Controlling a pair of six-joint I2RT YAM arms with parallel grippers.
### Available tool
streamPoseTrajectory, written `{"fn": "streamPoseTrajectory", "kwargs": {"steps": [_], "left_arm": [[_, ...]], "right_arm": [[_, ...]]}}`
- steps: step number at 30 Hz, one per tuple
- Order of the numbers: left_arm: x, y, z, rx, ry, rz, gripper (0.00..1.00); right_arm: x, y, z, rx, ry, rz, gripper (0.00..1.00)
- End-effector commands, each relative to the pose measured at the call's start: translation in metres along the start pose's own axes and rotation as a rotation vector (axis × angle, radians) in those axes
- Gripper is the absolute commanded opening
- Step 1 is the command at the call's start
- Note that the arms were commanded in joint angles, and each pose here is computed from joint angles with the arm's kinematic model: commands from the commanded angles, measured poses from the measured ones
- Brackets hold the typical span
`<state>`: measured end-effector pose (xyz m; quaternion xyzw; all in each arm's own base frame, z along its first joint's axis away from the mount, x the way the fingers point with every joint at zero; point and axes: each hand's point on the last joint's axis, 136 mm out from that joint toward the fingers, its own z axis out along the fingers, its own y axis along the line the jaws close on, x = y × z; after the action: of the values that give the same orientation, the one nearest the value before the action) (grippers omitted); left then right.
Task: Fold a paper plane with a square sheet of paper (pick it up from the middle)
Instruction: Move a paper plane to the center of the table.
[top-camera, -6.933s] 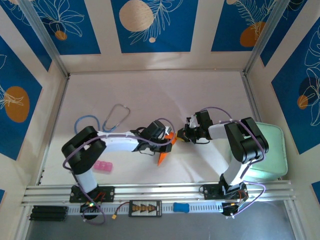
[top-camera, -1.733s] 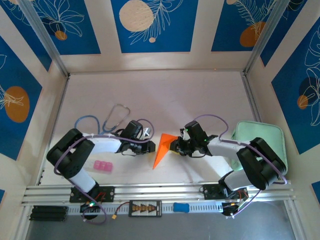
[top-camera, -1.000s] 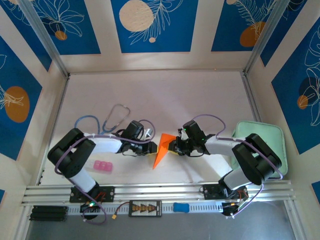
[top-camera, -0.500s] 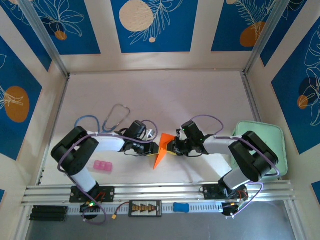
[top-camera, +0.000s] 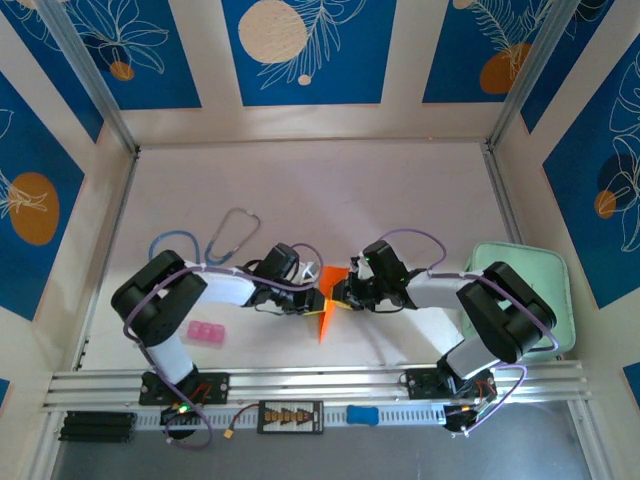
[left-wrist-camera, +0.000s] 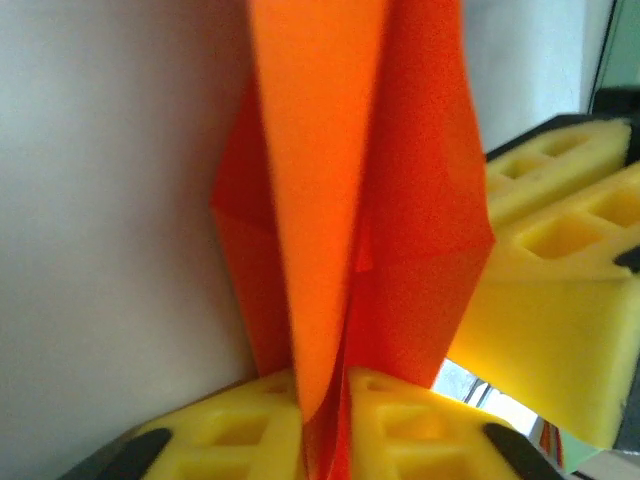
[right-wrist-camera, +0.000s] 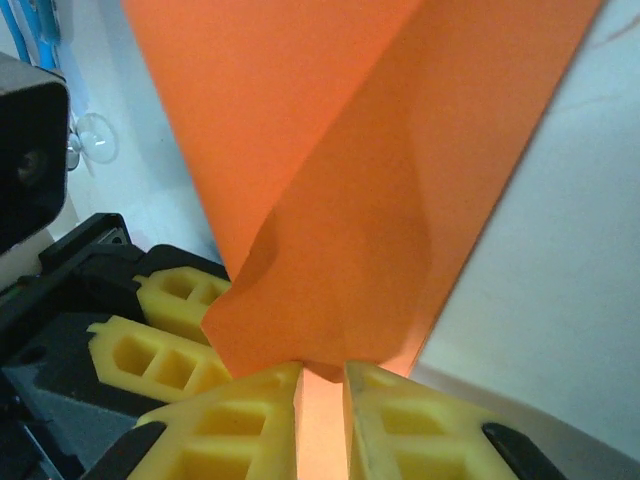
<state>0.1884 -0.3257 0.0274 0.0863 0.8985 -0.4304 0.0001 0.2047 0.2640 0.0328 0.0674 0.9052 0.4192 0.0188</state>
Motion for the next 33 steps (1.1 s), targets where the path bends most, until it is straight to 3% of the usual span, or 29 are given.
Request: {"fn": "streamPoseTrajectory", "kwargs": {"steps": [1, 4, 9, 13, 17, 33], "left_arm": [[0.000, -0.007, -0.001, 0.025, -0.009, 0.024, 0.09], [-0.005, -0.007, -0.009, -0.017, -0.054, 0.035, 0.05], [-0.012, 0.000, -0.030, -0.207, -0.125, 0.094, 0.02], [-0.013, 0.003, -0.042, -0.338, -0.144, 0.141, 0.01], [-0.012, -0.001, -0.040, -0.374, -0.139, 0.173, 0.01], [-0.008, -0.007, -0.034, -0.419, -0.126, 0.214, 0.02]], "right_arm": [[0.004, 0.000, -0.001, 0.002, 0.013, 0.016, 0.20], [0.003, 0.000, -0.008, 0.017, -0.013, 0.009, 0.22], [0.001, 0.010, -0.023, 0.006, -0.061, -0.019, 0.27], [-0.001, 0.029, -0.031, -0.048, -0.077, -0.050, 0.36], [-0.002, 0.044, -0.032, -0.074, -0.070, -0.069, 0.44], [-0.010, 0.030, -0.003, 0.025, -0.013, -0.005, 0.44]]}}
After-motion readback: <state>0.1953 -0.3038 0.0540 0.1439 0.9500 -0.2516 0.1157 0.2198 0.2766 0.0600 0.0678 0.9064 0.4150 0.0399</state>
